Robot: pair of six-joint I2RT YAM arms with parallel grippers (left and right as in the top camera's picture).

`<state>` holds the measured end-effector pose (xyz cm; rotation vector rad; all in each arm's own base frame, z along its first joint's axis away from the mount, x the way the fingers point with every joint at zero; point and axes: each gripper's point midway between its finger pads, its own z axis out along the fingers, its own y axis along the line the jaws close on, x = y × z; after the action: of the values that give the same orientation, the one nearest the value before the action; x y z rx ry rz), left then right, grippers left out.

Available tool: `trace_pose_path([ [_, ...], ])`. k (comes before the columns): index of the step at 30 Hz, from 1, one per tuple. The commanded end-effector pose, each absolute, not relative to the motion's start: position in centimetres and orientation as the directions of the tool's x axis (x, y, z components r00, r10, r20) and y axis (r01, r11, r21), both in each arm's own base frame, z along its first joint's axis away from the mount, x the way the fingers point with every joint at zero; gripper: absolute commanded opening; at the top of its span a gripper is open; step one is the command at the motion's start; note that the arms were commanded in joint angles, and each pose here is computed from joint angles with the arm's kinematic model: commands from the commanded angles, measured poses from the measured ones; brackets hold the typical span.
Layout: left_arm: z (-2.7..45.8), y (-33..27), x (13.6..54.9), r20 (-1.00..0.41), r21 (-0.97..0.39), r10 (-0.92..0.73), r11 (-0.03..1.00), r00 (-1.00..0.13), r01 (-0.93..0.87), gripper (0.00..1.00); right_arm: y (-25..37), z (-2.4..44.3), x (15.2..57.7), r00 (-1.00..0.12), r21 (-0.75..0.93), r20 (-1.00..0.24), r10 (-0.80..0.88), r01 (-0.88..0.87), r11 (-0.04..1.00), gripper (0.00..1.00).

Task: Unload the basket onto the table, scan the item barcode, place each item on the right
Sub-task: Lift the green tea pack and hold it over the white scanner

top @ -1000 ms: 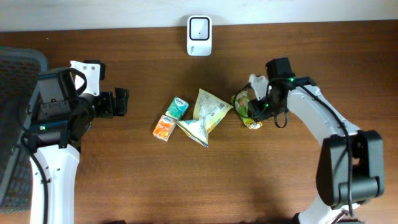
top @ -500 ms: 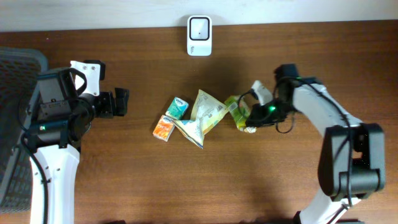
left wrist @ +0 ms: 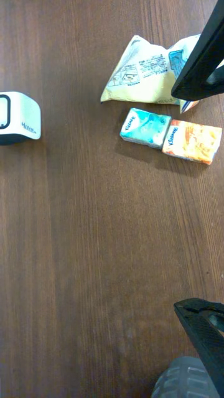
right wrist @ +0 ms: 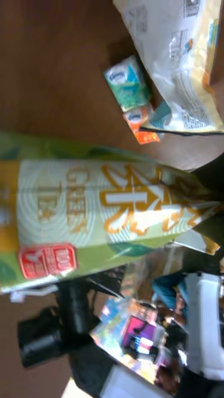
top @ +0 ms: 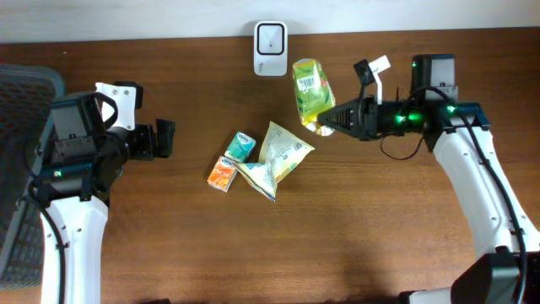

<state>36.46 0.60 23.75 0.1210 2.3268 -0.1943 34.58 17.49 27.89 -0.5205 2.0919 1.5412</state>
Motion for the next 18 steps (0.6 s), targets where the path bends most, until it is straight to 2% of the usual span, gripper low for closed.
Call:
trace_pose_path([
  [1, 24.3, 0.5, 36.5, -0.736, -0.097, 0.042, 0.981, -0.676, 0.167, 0.99, 19.0, 29.0, 33.9, -0.874, 0.835, -0.486, -0.002, -0.465, 0.293, 0.04],
  [4, 24.3, 0.5, 36.5, -0.736, -0.097, 0.042, 0.981, -0.676, 0.167, 0.99, 19.0, 27.1, 30.6, -0.944, 0.895, -0.325, -0.051, -0.325, 0.305, 0.04],
  [7, 24.3, 0.5, 36.5, -0.736, -0.097, 0.042, 0.981, -0.676, 0.167, 0.99, 18.6, 25.7, 28.4, -0.941, 0.878, -0.316, -0.122, -0.339, 0.338, 0.04],
  [8, 24.3, 0.5, 36.5, -0.736, -0.097, 0.042, 0.981, -0.676, 0.167, 0.99, 18.3, 24.8, 28.3, -0.936, 0.853, -0.323, -0.139, -0.351, 0.386, 0.04],
  [10, 24.3, 0.5, 36.5, -0.736, -0.097, 0.042, 0.981, -0.676, 0.167, 0.99, 17.1, 21.9, 28.7, -0.890, 0.717, -0.387, -0.239, -0.454, 0.529, 0.04],
  [12, 24.3, 0.5, 36.5, -0.735, -0.097, 0.042, 0.981, -0.677, 0.166, 0.99, 16.5, 20.1, 29.9, -0.852, 0.586, -0.425, -0.307, -0.517, 0.624, 0.04],
  [14, 24.3, 0.5, 36.5, -0.733, -0.099, 0.041, 0.981, -0.679, 0.166, 0.99, 14.9, 18.6, 34.2, -0.885, 0.398, -0.427, -0.186, -0.368, 0.840, 0.04],
  [15, 24.3, 0.5, 36.5, -0.733, -0.099, 0.041, 0.981, -0.679, 0.166, 0.99, 14.7, 19.2, 35.9, -0.863, 0.298, -0.475, -0.173, -0.343, 0.891, 0.04],
  [16, 24.2, 0.5, 36.5, -0.733, -0.098, 0.042, 0.981, -0.679, 0.166, 0.99, 14.7, 21.7, 38.8, -0.809, 0.126, -0.555, -0.194, -0.312, 0.942, 0.04],
  [17, 24.2, 0.5, 36.4, -0.733, -0.099, 0.041, 0.981, -0.679, 0.166, 0.99, 14.5, 22.9, 40.3, -0.780, 0.038, -0.590, -0.209, -0.285, 0.958, 0.04],
  [18, 24.2, 0.5, 36.4, -0.732, -0.099, 0.041, 0.981, -0.680, 0.166, 0.99, 14.0, 24.5, 43.1, -0.726, -0.123, -0.639, -0.254, -0.229, 0.965, 0.04],
])
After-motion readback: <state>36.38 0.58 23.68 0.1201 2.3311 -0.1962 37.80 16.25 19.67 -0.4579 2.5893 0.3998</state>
